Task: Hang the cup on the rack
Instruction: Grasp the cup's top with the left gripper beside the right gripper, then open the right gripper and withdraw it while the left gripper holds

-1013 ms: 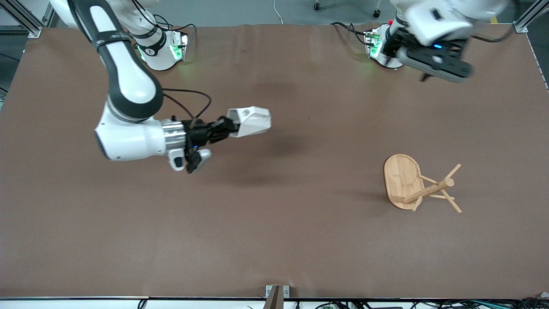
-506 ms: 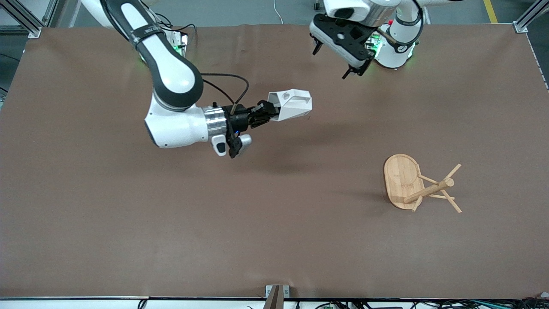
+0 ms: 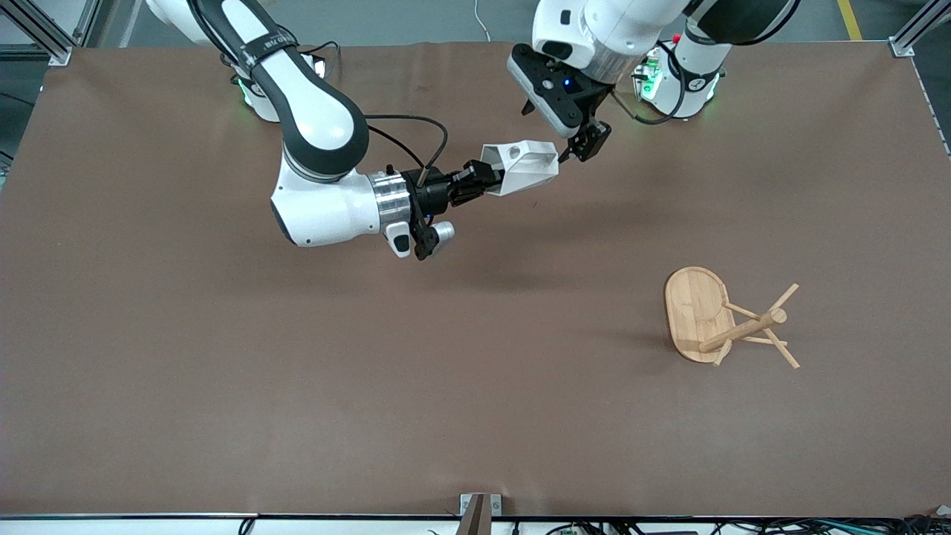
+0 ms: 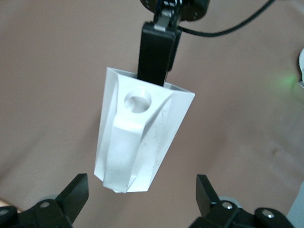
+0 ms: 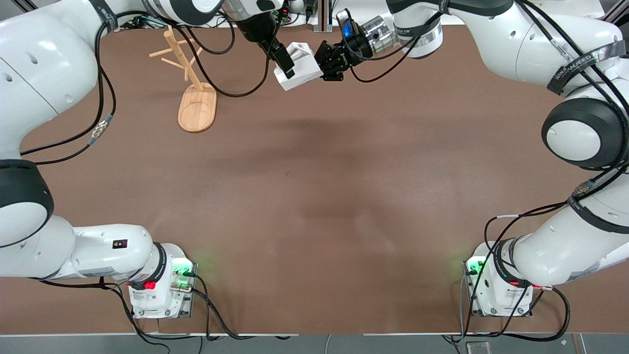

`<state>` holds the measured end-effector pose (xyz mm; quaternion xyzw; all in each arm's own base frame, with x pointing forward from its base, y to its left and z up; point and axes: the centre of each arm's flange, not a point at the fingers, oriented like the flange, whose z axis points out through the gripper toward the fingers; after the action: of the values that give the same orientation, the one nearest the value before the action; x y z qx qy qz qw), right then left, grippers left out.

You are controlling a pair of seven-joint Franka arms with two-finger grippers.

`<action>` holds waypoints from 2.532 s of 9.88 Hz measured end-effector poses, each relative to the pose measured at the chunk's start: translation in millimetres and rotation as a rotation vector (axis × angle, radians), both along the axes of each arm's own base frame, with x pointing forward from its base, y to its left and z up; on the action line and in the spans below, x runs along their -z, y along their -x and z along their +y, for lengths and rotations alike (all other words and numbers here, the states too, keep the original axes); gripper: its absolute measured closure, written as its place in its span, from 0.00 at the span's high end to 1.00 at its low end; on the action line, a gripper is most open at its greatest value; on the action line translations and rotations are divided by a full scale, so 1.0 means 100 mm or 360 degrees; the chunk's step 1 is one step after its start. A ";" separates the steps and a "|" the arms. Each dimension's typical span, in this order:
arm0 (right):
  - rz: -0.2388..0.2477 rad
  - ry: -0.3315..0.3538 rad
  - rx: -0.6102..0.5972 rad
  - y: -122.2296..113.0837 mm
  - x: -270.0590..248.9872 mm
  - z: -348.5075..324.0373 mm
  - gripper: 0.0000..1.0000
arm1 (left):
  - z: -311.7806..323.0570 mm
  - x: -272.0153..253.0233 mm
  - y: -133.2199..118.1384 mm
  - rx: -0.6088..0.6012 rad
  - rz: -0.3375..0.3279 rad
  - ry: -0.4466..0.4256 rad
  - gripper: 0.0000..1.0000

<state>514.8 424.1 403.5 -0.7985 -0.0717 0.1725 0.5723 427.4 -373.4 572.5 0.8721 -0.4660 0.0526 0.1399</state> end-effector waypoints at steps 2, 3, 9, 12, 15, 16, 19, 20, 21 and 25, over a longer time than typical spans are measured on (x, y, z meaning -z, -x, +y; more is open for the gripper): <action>0.0005 -0.0005 -0.0011 0.03 -0.02 0.04 0.04 | 0.01 0.13 -0.06 0.0046 -0.0061 0.0052 1.00; 0.0009 -0.0008 -0.0017 0.05 -0.03 0.07 0.04 | 0.00 0.21 -0.06 0.0082 -0.0061 0.0093 1.00; 0.0005 -0.0008 -0.0011 0.05 -0.06 0.07 0.04 | 0.12 0.45 -0.16 0.0148 -0.0027 0.0156 1.00; 0.0005 -0.0007 -0.0007 0.04 -0.06 0.06 0.04 | 0.12 0.45 -0.17 0.0141 -0.0023 0.0182 0.96; 0.0001 0.0000 0.0011 0.01 -0.05 0.04 0.04 | 0.09 0.45 -0.16 0.0169 -0.0033 0.0195 0.74; 0.0001 0.0000 0.0012 0.01 -0.05 0.04 0.04 | 0.09 0.45 -0.16 0.0170 -0.0033 0.0195 0.74; 0.0065 0.0010 -0.0017 0.04 -0.07 0.04 0.18 | 0.08 0.45 -0.17 0.0165 -0.0043 0.0205 0.74; 0.0059 0.0026 -0.0045 0.06 -0.08 0.04 0.32 | 0.08 0.47 -0.19 0.0161 -0.0043 0.0211 0.74; 0.0027 0.0066 -0.0058 0.03 -0.07 -0.02 0.47 | 0.08 0.48 -0.20 0.0159 -0.0043 0.0214 0.74; -0.0247 0.0478 -0.0016 -0.56 -0.09 -1.16 1.00 | 0.10 0.48 -0.24 0.0145 -0.0049 0.0221 0.74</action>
<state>571.0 308.5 412.2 -0.8856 -0.0932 0.1220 0.4383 450.9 -363.0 524.2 0.8372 -0.5026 0.0916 0.1951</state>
